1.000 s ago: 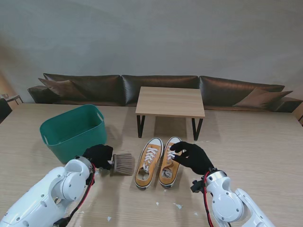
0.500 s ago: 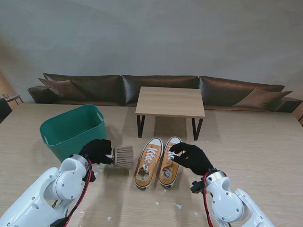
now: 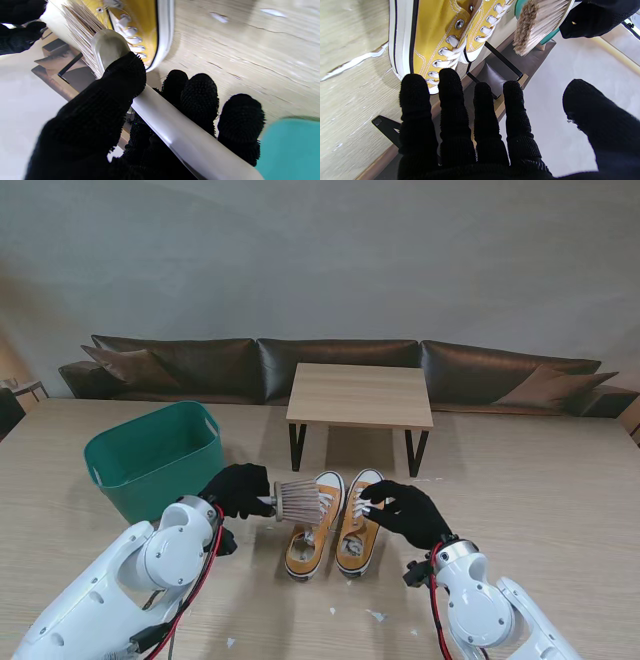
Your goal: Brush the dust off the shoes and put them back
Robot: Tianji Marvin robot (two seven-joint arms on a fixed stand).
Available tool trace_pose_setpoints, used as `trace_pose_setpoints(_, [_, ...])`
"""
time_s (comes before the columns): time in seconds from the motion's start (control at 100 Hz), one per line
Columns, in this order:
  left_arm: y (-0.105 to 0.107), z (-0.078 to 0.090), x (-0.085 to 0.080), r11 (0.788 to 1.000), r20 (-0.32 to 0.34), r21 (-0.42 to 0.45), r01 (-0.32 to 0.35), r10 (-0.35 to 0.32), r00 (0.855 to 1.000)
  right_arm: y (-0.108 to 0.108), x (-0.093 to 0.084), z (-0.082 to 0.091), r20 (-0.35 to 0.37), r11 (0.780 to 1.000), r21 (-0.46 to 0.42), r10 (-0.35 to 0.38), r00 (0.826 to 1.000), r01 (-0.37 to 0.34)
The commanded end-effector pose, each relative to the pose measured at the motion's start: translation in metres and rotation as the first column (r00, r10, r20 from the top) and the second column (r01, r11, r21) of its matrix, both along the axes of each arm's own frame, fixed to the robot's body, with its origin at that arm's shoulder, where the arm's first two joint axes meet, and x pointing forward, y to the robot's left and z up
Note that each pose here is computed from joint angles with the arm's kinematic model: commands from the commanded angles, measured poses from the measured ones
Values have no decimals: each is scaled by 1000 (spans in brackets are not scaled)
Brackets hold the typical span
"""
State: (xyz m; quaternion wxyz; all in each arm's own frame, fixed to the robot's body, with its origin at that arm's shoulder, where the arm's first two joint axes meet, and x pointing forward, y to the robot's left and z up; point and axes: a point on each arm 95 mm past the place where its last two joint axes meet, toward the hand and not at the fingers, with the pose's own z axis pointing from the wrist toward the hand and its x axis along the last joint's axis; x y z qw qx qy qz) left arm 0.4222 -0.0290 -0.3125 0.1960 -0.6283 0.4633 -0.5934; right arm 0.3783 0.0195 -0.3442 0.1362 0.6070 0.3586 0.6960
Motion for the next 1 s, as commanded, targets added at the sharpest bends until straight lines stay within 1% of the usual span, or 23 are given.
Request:
trace_pose_setpoints(0.0, [-13, 3, 6, 1000, -2, -9, 22, -22, 1000, 2, 0, -2, -12, 1000, 2, 4, 1000, -4])
trace_pose_setpoints(0.11, [-24, 1, 16, 999, -6, -27, 25, -25, 1000, 1, 1, -2, -12, 1000, 1, 1, 1000, -1])
trace_pose_setpoints(0.27, [-35, -6, 31, 1000, -24, -31, 3, -3, 1000, 1, 1, -3, -16, 1000, 1, 0, 1000, 0])
trace_pose_setpoints(0.37, [-38, -13, 39, 999, -55, -29, -14, 12, 998, 0, 1, -4, -21, 1000, 1, 3, 1000, -3])
trace_pose_setpoints(0.48, [-37, -22, 45, 1000, -91, -3, -25, 24, 996, 0, 1, -4, -25, 1000, 1, 7, 1000, -7])
trace_pose_setpoints(0.59, [-32, -31, 46, 999, -114, 33, -36, 39, 993, 0, 1, -5, -29, 1000, 1, 11, 1000, -10])
trace_pose_setpoints(0.7, [-23, -36, 44, 996, -122, 74, -48, 57, 991, 0, 1, -5, -31, 1000, 2, 11, 999, -11])
trace_pose_setpoints(0.82, [-13, -38, 41, 992, -122, 116, -56, 71, 990, 0, 1, -5, -34, 1000, 1, 13, 999, -13])
trace_pose_setpoints(0.99, [2, -36, 35, 984, -107, 163, -65, 84, 991, 1, 1, -5, -39, 1000, -1, 17, 999, -17])
